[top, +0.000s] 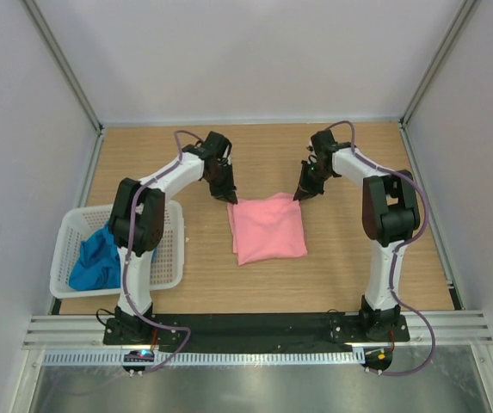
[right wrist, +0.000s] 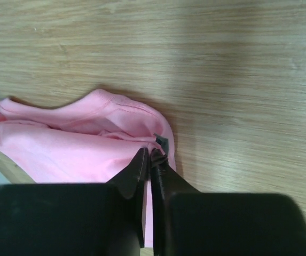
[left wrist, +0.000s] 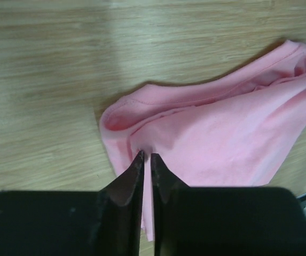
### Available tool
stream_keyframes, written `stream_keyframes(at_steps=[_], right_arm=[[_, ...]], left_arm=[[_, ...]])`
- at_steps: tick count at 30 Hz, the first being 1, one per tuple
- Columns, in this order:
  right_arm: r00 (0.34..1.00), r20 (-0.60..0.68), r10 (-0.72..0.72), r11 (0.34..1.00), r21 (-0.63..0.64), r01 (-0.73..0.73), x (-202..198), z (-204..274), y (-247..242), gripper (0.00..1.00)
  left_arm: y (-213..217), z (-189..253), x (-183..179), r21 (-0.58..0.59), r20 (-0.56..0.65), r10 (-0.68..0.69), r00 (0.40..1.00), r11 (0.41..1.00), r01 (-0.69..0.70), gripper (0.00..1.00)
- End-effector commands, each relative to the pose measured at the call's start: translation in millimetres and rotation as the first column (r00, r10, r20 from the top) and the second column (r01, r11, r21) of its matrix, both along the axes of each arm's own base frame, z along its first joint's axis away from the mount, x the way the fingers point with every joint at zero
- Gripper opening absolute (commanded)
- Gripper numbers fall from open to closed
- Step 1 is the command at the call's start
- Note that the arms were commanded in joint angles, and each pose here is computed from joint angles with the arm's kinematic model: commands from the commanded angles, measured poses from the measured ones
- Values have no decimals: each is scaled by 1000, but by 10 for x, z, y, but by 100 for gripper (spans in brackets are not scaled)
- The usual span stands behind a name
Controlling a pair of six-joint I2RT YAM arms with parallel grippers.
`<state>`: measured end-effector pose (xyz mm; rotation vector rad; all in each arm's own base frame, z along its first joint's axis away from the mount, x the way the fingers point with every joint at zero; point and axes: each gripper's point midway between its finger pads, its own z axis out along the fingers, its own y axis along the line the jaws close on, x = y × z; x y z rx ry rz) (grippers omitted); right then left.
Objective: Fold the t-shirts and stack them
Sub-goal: Fold the tshirt
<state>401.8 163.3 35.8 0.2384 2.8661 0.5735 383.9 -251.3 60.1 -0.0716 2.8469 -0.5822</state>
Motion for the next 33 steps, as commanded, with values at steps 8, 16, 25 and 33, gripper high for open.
stream_keyframes(at_steps=[8, 16, 25, 33], right_arm=[[992, 118, -55, 998, 45, 50, 221, 512, 42, 1], [987, 159, -34, 997, 72, 23, 294, 770, 101, 1], [994, 106, 9, 998, 58, -15, 525, 363, 153, 16], [984, 177, 30, 987, -163, 0, 790, 339, -245, 48]], left_arm=[[6, 169, 208, -38, 54, 27, 998, 999, -25, 0], [222, 468, 202, 19, 145, 95, 985, 995, -99, 0], [309, 285, 273, 90, 91, 127, 988, 987, -136, 0], [-91, 566, 161, -76, 94, 72, 993, 995, -65, 12]])
